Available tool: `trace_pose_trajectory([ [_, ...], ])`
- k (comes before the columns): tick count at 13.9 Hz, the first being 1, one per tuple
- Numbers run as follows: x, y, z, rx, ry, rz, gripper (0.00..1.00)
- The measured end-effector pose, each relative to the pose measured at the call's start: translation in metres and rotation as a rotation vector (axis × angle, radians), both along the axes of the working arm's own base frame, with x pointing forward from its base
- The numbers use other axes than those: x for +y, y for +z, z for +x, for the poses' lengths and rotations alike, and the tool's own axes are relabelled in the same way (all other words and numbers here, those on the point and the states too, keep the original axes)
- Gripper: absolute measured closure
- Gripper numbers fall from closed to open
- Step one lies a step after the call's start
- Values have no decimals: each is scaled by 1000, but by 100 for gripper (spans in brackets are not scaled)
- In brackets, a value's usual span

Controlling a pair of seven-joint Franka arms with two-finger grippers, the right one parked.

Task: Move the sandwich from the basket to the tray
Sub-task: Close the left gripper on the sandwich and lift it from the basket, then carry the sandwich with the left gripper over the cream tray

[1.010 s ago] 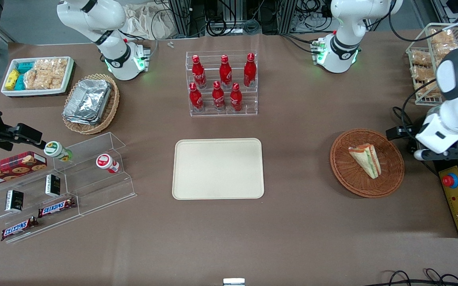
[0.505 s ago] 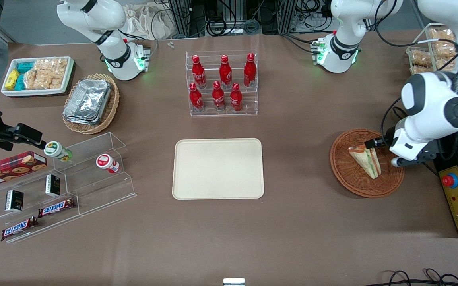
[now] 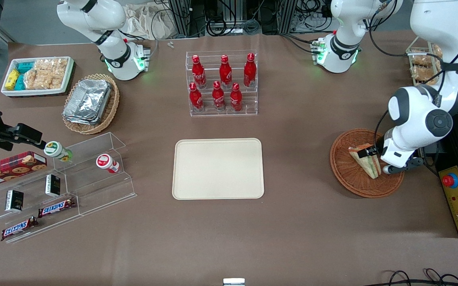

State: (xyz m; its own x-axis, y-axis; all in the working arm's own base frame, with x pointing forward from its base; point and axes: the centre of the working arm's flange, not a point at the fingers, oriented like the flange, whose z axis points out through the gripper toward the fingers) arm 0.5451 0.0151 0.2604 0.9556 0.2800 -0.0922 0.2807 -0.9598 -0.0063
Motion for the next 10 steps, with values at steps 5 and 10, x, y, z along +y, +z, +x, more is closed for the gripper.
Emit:
trace_pose_trajectory([
  [5,1,-29,3,-16,27,-5,10],
  [10,1,-22,10,-17,70,-2,48],
])
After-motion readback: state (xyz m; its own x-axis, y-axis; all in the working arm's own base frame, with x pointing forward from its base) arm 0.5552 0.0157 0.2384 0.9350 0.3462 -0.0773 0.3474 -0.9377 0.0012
